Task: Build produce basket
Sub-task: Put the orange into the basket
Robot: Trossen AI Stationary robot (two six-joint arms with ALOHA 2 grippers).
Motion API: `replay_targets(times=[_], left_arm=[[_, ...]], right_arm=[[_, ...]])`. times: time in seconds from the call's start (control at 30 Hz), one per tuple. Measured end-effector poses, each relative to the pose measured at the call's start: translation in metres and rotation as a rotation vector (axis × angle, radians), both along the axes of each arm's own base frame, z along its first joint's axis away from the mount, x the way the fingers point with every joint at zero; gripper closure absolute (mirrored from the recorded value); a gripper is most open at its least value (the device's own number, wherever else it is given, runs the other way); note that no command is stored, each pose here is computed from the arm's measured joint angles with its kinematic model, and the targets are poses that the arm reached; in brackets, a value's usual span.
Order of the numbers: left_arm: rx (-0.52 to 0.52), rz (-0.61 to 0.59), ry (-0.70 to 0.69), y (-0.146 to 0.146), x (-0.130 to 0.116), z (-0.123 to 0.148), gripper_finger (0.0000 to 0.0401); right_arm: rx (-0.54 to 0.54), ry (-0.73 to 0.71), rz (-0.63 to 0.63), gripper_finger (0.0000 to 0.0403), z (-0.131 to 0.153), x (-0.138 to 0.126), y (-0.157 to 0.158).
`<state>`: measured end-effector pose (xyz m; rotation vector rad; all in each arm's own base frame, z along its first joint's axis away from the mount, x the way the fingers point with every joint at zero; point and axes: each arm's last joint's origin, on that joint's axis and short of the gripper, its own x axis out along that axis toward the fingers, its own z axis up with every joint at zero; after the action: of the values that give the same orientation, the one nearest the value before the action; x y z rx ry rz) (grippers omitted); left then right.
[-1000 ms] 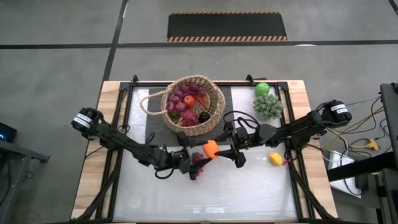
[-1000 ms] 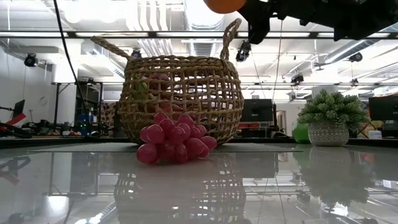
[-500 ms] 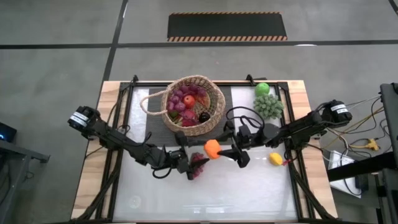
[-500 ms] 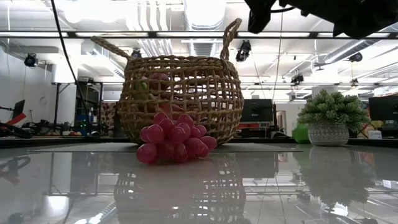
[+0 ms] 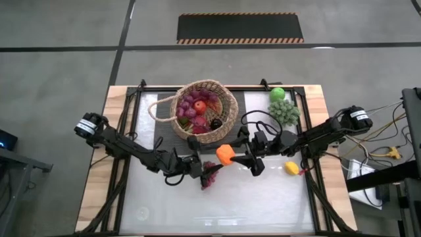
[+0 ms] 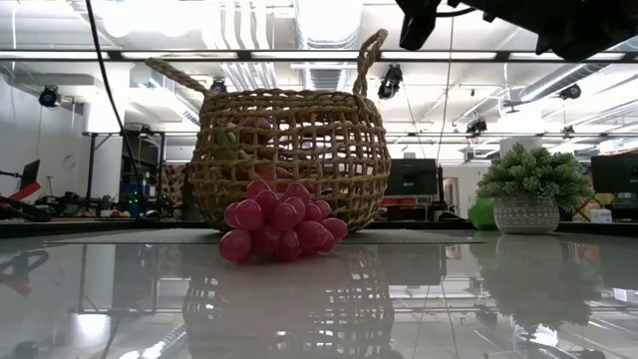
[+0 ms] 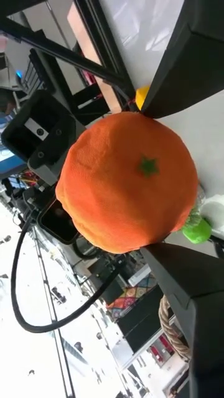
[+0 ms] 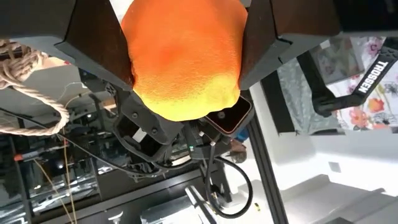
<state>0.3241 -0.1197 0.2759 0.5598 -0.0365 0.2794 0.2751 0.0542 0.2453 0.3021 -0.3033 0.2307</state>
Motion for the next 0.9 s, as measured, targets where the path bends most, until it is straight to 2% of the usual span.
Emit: replay_targets(times=[0.3, 0.47, 0.67, 0.9], left_arm=[[-0.049, 0.003, -0.019, 0.006, 0.002, 0.0, 0.0101], [-0.122, -0.007, -0.035, 0.009, 0.003, 0.0, 0.0084], [-0.131, 0.001, -0.042, 0.012, 0.004, 0.0, 0.0059], [-0.127, -0.004, -0.042, 0.014, 0.005, 0.0, 0.0056]], right_arm=[[-0.021, 0.003, -0.033, 0.0149, 0.0, 0.0, -0.001], [-0.046, 0.001, -0.041, 0.0149, -0.001, 0.0, -0.001], [-0.069, 0.018, -0.056, 0.0149, -0.003, 0.001, -0.001], [-0.095, 0.028, -0.066, 0.015, -0.004, 0.002, -0.001]])
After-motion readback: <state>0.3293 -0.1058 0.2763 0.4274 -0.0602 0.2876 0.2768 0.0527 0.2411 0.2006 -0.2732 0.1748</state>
